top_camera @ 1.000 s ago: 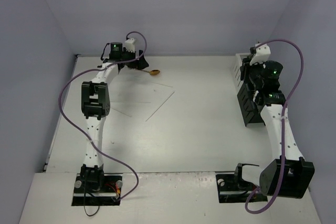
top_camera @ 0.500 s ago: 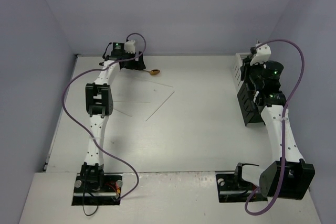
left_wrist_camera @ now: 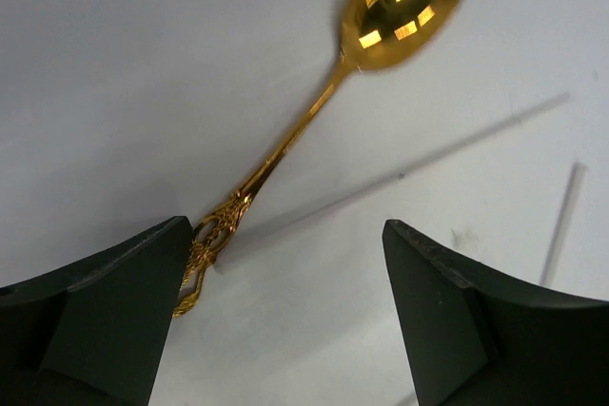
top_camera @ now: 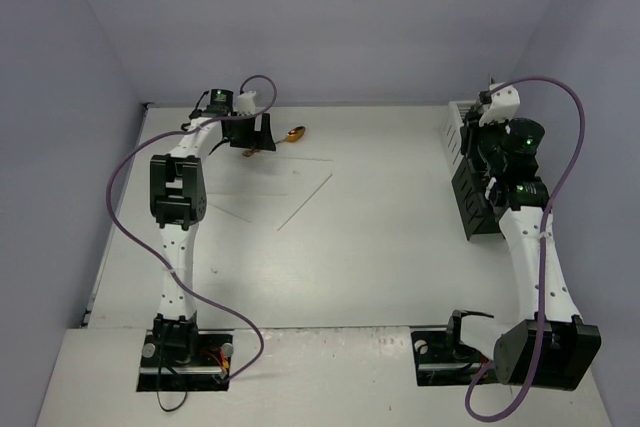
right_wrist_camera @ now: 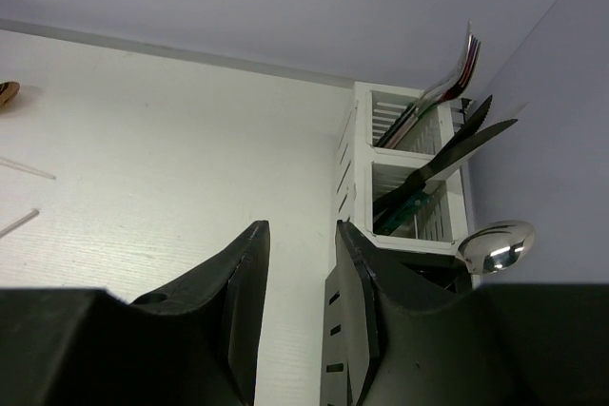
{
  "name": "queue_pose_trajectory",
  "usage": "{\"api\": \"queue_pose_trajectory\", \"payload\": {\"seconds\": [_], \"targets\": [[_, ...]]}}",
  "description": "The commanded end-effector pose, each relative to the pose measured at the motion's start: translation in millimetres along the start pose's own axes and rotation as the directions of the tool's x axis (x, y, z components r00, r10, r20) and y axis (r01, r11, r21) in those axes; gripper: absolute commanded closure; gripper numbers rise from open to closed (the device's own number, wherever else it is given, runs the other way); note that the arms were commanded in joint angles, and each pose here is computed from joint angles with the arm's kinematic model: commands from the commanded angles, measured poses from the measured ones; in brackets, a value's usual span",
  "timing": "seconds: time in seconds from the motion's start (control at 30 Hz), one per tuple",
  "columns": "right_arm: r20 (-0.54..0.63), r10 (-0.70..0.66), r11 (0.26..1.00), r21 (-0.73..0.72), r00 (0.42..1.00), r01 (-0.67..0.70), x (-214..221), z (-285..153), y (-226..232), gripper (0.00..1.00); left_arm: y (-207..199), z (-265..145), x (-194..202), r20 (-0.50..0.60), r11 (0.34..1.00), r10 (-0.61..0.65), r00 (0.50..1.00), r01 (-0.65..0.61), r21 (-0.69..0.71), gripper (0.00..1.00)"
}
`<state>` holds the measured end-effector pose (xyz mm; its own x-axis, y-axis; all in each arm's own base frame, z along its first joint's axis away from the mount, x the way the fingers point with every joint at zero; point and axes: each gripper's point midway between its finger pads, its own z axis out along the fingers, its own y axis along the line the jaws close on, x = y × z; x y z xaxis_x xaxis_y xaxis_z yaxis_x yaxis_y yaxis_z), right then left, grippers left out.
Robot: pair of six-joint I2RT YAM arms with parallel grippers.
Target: Sort the eating utensils into containers
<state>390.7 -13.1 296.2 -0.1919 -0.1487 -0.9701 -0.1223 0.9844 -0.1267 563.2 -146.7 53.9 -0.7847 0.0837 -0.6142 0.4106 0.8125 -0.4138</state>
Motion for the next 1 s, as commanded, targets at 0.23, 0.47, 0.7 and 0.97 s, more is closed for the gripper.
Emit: {"api": "queue_pose_trajectory", "payload": {"seconds": [0.23, 0.47, 0.7, 0.97], "targets": [[0.087, 0.000, 0.999, -0.034, 0.996, 0.003, -25.7, -1.1, 6.5, 0.69, -22.5, -45.8, -11.3, -0.002, 0.999, 0.015, 1.000, -0.015, -0.046, 0.29], [0.084, -0.001, 0.999, -0.036, 0.996, 0.004, -20.3, -6.2, 8.5, 0.69, -9.7, -20.0, -41.3, 0.062, 0.993, 0.007, 0.998, 0.001, -0.117, 0.43], [0.084, -0.014, 1.000, -0.024, 0.996, 0.016, -20.7, -6.7, 5.9, 0.69, -23.8, 5.5, -42.7, 0.036, 0.980, 0.131, 0.991, -0.124, -0.157, 0.44], [0.076, -0.013, 0.999, -0.031, 0.997, 0.016, -17.8, -4.3, 6.9, 0.69, -16.6, 17.0, -21.0, -0.028, 0.977, 0.133, 0.991, -0.135, -0.163, 0.45]]}}
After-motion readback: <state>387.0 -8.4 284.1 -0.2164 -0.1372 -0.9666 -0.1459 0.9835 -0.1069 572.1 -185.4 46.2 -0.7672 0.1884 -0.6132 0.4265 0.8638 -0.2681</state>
